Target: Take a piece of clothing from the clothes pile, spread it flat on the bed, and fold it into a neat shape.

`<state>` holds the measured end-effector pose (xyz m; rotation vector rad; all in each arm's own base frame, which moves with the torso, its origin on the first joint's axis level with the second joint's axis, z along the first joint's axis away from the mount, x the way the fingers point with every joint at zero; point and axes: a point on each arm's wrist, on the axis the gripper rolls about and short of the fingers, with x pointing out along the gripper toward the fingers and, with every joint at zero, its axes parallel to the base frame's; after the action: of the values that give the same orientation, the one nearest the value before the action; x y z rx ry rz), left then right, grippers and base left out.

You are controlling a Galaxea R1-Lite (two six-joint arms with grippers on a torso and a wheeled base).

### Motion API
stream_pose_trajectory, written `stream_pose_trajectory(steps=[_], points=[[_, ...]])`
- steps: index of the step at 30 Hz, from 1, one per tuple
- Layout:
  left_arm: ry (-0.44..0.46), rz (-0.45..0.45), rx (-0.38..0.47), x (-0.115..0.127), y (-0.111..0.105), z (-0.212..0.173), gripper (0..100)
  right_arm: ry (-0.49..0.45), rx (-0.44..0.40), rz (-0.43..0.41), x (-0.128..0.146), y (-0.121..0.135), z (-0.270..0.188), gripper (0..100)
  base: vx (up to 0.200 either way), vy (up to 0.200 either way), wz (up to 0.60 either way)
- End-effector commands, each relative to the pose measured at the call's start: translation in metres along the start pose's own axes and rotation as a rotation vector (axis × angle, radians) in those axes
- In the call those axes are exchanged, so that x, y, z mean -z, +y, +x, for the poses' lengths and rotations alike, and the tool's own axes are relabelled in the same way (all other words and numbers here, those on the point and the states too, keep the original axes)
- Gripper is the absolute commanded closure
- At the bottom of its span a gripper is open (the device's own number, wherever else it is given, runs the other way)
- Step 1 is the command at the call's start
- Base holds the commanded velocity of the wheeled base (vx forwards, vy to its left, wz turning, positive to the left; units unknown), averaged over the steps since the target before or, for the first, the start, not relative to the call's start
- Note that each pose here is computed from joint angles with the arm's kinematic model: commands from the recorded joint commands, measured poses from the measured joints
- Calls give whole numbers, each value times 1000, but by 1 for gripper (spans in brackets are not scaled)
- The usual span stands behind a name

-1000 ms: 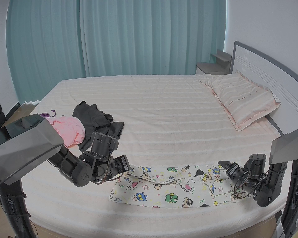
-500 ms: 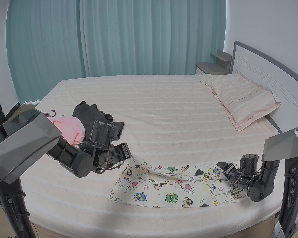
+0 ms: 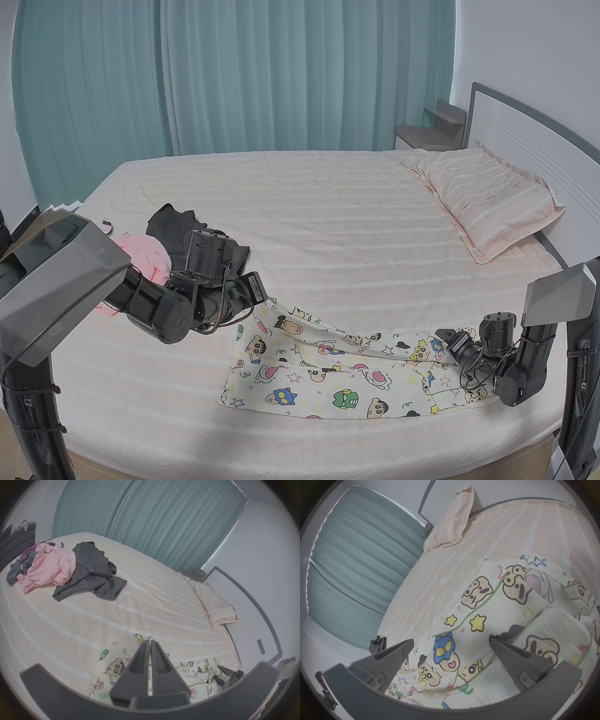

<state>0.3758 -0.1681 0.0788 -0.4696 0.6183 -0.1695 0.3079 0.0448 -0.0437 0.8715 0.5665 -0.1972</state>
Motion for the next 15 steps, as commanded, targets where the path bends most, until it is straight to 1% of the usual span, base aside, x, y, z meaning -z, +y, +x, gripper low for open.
stream_pose_trajectory(steps=[1, 6, 9, 12, 13, 15], points=[[-9, -3, 2, -2, 0, 6, 100, 0, 3, 1, 1, -1, 4, 0, 0, 0, 0], [-17, 0, 11, -4, -3, 10, 100, 0, 3, 1, 1, -1, 4, 0, 0, 0, 0], [-18, 23, 10, -4, -2, 13, 100, 1, 4, 1, 1, -2, 4, 0, 0, 0, 0], [-18, 24, 10, -4, -2, 13, 100, 2, 6, 1, 1, -2, 4, 0, 0, 0, 0], [-22, 41, 9, -4, -1, 14, 100, 0, 6, 1, 1, -2, 4, 0, 0, 0, 0], [-19, 40, 6, -3, 1, 17, 100, 0, 6, 1, 1, -2, 4, 0, 0, 0, 0]])
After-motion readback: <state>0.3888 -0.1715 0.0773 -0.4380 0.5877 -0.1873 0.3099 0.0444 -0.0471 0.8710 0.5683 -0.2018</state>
